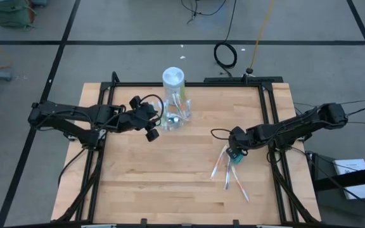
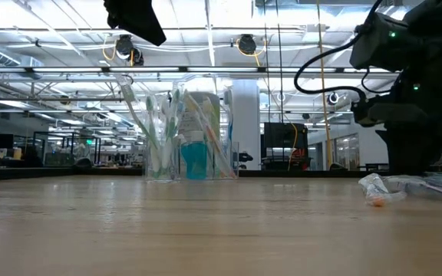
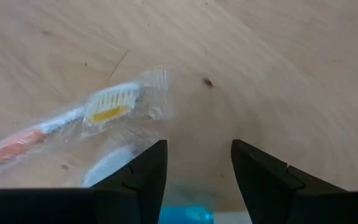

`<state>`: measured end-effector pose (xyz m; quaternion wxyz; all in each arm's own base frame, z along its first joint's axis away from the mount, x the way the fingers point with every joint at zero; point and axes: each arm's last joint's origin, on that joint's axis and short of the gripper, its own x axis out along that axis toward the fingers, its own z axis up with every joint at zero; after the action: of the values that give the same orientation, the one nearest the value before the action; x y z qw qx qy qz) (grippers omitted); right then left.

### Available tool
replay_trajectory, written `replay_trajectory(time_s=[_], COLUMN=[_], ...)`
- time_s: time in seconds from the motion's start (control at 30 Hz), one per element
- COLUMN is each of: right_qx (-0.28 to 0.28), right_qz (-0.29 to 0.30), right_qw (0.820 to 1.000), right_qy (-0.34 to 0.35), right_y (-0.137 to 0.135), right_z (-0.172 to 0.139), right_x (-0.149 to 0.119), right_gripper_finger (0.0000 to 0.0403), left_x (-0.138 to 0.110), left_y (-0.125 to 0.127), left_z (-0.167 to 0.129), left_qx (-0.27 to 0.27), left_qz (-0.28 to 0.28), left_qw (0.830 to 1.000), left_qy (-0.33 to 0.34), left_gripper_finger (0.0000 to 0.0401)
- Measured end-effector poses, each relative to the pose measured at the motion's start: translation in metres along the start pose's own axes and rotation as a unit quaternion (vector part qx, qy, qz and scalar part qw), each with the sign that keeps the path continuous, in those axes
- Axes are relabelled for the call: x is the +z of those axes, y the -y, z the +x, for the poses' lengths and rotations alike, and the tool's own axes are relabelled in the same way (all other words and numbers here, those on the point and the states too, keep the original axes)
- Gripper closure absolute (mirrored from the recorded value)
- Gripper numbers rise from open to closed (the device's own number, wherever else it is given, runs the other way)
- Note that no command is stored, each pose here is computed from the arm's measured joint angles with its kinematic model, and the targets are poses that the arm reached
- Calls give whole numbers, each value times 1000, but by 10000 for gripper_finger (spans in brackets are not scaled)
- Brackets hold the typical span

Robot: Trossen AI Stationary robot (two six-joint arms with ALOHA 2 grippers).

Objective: Pick & Place toothbrushing station
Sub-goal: Put the blue mouthwash into the transparent organizer

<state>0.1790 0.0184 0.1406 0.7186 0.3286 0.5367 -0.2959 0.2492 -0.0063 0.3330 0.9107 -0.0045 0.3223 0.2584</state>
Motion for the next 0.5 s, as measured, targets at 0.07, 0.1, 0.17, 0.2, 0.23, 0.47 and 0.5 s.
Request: replay_trajectory(time_s=[0.07,0.1,0.17,0.2,0.23,0.47,0.5], right_qx=[6,11,16,20,24,58,59], right_qz=[2,1,-10,-24,-49,-204,-224], right_qw=[1000,1000,1000,999,998,977,973], right_qy=[-8,-12,-17,-20,-21,-17,-19], right_y=[0,-1,-1,0,0,9,12], right_z=[0,0,-1,-2,-3,-24,-28], right_x=[0,0,-1,-1,-2,-6,-8], right_gripper_finger=[232,232,232,232,232,232,232], left_x=[0,0,0,0,0,0,0], left_y=[0,0,0,0,0,0,0], left_z=[0,0,0,0,0,0,0], left_qx=[0,0,0,0,0,0,1], left_qz=[0,0,0,0,0,0,0], left_qw=[1000,1000,1000,1000,1000,1000,1000], left_qy=[0,0,0,0,0,0,0], left_gripper_finger=[270,270,270,270,270,270,270])
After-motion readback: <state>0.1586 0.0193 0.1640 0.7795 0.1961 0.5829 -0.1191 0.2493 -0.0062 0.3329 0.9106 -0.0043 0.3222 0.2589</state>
